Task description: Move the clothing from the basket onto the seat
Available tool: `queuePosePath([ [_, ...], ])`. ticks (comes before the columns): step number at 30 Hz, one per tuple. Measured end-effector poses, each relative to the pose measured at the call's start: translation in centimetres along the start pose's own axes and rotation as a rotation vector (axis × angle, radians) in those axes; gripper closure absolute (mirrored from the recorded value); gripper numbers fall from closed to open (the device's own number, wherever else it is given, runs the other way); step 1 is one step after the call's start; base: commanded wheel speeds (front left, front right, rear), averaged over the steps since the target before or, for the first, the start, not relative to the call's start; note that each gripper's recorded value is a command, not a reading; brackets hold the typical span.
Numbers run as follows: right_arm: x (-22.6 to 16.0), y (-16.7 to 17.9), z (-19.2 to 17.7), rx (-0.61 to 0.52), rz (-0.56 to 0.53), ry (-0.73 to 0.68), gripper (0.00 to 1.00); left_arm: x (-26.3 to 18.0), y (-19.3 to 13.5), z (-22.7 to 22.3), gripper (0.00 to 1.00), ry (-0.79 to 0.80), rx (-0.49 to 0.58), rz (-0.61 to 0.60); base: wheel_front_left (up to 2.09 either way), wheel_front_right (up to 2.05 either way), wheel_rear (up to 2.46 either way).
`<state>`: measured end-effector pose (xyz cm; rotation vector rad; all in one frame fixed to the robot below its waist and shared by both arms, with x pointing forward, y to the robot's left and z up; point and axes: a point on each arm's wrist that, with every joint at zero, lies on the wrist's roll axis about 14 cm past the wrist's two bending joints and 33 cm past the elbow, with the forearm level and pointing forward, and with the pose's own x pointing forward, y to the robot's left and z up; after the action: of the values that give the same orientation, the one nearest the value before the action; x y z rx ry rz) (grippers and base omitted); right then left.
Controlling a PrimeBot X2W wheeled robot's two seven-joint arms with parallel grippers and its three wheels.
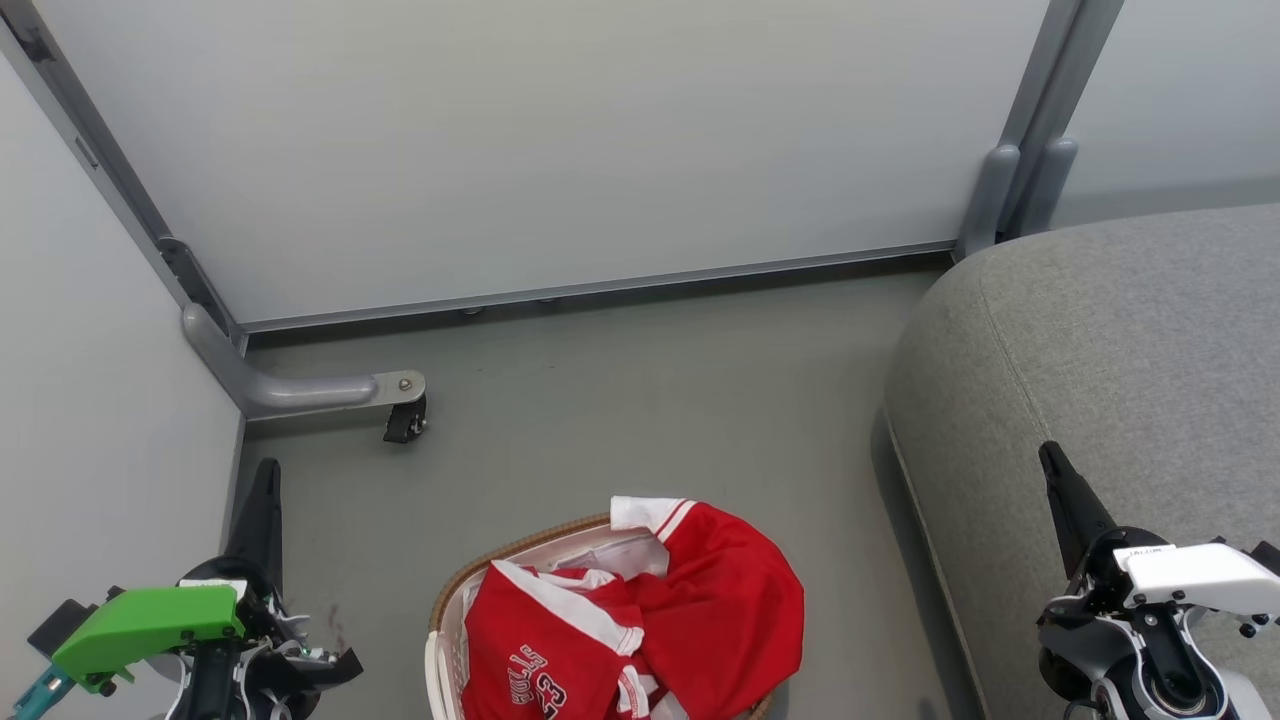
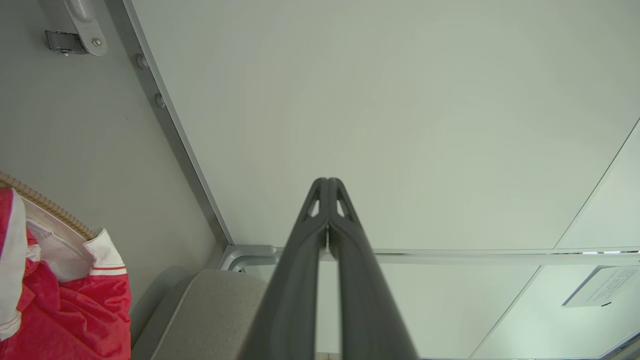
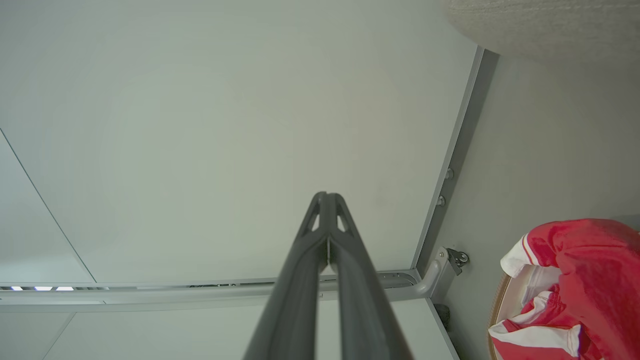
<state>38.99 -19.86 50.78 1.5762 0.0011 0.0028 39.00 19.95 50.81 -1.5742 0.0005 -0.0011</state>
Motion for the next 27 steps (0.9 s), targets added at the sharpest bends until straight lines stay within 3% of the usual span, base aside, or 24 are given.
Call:
queuePosePath([
  [27,0.00,0.00,0.00,0.000,0.000,0.000,1.00,0.00,0.00,0.00,1.00,0.000,0.000,0.000,0.00,0.00,0.00],
])
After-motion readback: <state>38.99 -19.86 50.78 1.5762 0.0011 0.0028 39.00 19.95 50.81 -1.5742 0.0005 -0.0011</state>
